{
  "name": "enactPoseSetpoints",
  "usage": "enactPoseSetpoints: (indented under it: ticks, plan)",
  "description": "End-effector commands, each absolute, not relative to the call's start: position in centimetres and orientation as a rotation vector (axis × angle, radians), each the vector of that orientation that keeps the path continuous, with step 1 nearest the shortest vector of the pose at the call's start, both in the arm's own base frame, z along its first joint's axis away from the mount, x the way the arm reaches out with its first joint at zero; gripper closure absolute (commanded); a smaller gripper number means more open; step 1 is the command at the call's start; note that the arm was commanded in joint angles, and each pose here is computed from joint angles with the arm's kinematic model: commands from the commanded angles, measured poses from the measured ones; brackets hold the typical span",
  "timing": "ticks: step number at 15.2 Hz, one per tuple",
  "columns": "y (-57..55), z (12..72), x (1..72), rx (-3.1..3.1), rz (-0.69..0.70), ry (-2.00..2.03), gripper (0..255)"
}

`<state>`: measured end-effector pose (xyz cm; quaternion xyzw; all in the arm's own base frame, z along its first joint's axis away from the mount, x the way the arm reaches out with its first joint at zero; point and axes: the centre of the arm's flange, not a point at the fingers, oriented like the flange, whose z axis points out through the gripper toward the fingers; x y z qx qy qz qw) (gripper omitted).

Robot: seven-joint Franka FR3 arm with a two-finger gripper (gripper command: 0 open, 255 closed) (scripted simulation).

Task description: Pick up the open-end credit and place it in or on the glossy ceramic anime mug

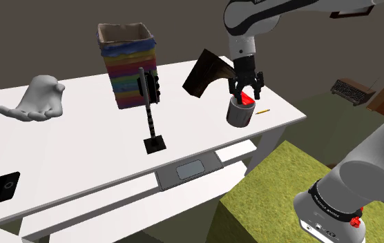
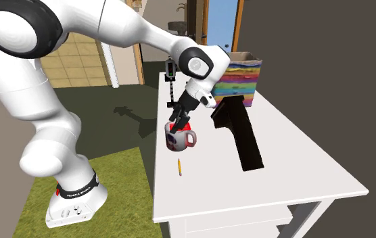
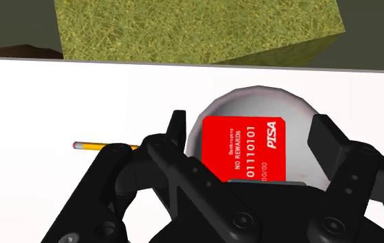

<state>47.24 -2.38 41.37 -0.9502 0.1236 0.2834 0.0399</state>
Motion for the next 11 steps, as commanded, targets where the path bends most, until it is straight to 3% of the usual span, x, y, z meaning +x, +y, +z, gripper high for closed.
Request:
enactPoseSetpoints:
  ticks: [1,11]
  plan:
    - [-2.4,41.1,47.3,-2.91,0.872,0.379,0]
    - [-3.3,45.3,49.9,-2.91,0.872,0.379,0]
